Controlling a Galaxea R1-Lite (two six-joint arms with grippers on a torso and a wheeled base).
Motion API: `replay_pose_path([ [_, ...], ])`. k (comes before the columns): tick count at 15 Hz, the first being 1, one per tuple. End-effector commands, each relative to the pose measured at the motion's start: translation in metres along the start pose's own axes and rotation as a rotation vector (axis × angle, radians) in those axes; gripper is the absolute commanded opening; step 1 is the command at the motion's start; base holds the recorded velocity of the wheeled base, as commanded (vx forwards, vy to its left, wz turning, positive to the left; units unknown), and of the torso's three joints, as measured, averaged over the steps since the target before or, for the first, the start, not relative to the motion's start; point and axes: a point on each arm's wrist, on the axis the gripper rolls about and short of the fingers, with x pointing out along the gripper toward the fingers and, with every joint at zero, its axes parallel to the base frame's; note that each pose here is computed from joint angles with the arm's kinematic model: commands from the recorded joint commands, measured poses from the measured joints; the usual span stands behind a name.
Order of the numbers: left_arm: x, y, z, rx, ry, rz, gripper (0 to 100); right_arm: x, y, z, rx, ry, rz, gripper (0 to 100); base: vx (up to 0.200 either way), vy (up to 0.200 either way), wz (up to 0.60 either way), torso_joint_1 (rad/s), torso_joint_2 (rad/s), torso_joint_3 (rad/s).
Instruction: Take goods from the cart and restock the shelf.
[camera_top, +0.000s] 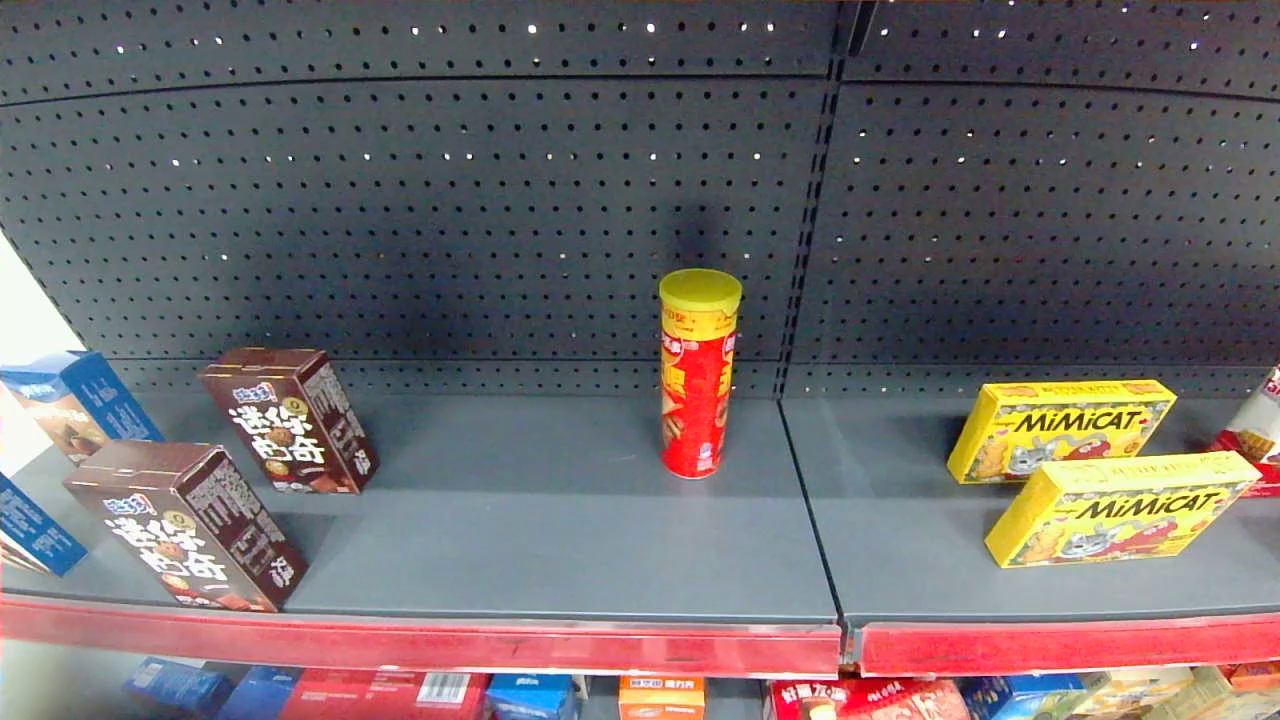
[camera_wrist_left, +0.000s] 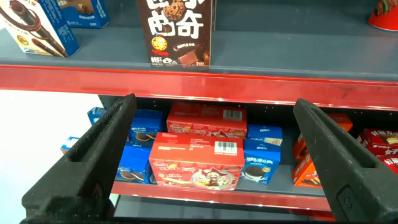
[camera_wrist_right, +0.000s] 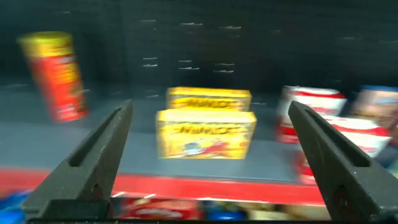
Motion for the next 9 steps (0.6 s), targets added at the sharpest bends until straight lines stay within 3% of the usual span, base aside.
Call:
replay_pose_path([
  [1,0.0,0.0,0.0,-0.001,0.001,0.001,100,0.021,-0.005,0.009,-0.04,0.092,-0.29,100,0.0,0.0,0.0,0.0,0.0,0.0],
  [2,0.0,0.0,0.0,-0.001,0.001,0.001,100,0.028,-0.008,0.009,-0.048,0.13,-0.412,100,0.0,0.0,0.0,0.0,0.0,0.0],
  [6,0.0,0.0,0.0,-0.001,0.0,0.001,100,0.028,-0.006,0.006,-0.077,0.242,-0.565,100,0.0,0.0,0.0,0.0,0.0,0.0],
  [9,0.0,0.0,0.0,-0.001,0.001,0.001,100,0.02,-0.002,0.005,-0.137,0.383,-0.716,100,0.0,0.0,0.0,0.0,0.0,0.0],
])
